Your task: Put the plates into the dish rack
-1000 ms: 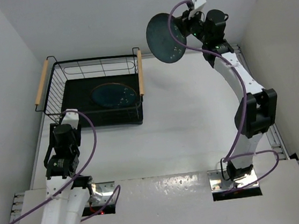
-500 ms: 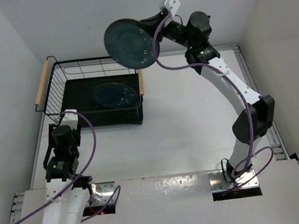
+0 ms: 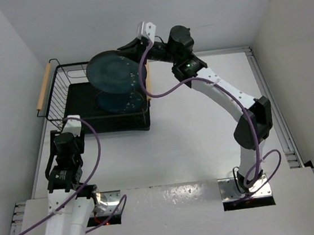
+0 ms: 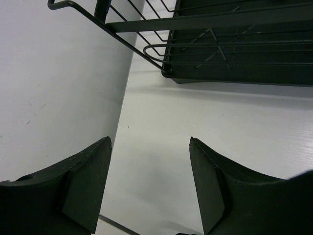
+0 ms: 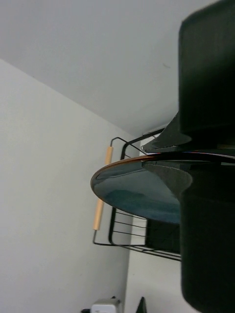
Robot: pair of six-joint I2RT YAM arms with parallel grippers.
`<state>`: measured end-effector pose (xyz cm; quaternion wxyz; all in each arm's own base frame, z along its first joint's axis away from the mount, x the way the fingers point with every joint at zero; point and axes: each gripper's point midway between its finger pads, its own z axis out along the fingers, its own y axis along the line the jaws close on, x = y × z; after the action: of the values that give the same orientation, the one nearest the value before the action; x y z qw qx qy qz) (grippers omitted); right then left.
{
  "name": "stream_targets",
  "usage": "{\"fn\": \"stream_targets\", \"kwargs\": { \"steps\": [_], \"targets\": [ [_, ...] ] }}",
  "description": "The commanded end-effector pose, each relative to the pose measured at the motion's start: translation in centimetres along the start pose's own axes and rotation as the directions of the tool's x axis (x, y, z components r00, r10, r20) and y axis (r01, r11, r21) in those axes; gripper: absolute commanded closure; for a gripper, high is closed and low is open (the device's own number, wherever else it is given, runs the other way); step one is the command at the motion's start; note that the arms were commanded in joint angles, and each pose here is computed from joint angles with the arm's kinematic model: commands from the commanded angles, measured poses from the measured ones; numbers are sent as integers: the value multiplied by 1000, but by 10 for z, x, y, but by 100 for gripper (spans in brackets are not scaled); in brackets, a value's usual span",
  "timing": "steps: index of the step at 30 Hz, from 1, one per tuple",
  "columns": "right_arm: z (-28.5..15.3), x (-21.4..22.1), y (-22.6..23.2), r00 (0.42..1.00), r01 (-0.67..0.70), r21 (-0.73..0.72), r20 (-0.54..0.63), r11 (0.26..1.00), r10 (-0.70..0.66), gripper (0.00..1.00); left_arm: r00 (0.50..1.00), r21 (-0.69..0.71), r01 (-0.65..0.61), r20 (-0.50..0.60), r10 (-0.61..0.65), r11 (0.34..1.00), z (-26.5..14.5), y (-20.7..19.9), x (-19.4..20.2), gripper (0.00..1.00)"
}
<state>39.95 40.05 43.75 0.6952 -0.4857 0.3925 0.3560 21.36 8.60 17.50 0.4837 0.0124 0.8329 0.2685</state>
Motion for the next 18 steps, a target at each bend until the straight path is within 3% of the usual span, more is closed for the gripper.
{"fn": "stream_targets", "kwargs": {
  "steps": [1, 14, 18],
  "targets": [
    [8, -54, 2, 965, 226, 20, 131, 974, -226, 100, 999, -37, 38, 29, -37, 999, -1, 8, -7, 30],
    [23, 14, 56, 960, 281, -36, -13, 959, -281, 100, 998, -39, 43, 36, -41, 998, -2, 9, -6, 29],
    [26, 38, 69, 922, 376, -35, -82, 926, -377, 100, 997, -38, 48, 65, -45, 998, -4, 10, -11, 28]
  ]
}}
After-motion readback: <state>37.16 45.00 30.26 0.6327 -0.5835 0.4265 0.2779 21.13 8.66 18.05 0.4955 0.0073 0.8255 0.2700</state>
